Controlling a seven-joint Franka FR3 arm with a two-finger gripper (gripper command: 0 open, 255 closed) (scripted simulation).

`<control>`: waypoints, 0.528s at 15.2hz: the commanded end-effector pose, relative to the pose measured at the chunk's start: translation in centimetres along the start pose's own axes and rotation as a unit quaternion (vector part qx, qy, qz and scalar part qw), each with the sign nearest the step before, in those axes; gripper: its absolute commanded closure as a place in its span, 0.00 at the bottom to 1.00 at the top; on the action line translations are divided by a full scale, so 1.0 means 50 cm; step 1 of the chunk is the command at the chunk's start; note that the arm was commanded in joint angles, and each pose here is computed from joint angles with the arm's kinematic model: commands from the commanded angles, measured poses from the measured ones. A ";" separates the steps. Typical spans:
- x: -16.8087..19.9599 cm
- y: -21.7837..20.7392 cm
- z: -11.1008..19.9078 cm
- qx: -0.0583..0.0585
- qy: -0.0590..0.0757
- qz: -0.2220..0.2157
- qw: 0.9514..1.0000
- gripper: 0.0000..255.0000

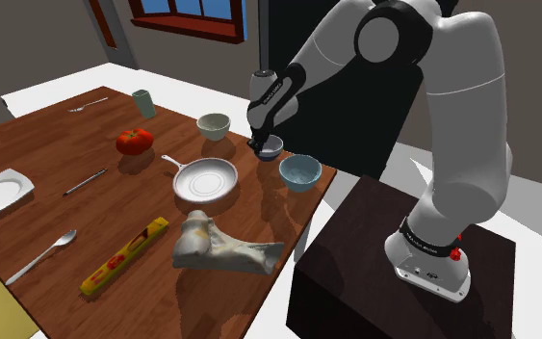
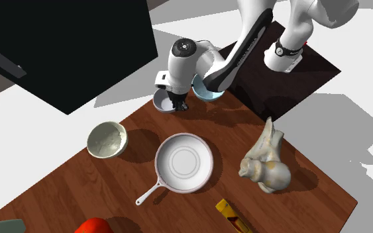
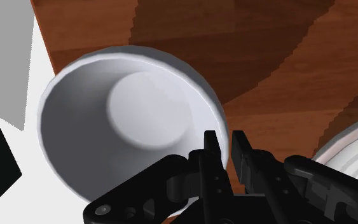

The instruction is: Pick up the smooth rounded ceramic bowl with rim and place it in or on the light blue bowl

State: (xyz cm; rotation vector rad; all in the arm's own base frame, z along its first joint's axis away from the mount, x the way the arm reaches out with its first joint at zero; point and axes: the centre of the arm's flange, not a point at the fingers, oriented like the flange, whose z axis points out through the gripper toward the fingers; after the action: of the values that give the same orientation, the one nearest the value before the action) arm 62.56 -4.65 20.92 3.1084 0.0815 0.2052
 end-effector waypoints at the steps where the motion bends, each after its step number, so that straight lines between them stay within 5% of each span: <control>1: 0.003 0.000 -0.021 0.000 0.000 0.000 1.000 1.00; 8: 0.013 0.002 -0.094 0.000 0.000 0.000 1.000 1.00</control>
State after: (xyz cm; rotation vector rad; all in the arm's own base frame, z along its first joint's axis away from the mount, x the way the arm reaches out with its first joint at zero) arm 62.75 -4.59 25.18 3.1083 0.0811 0.2058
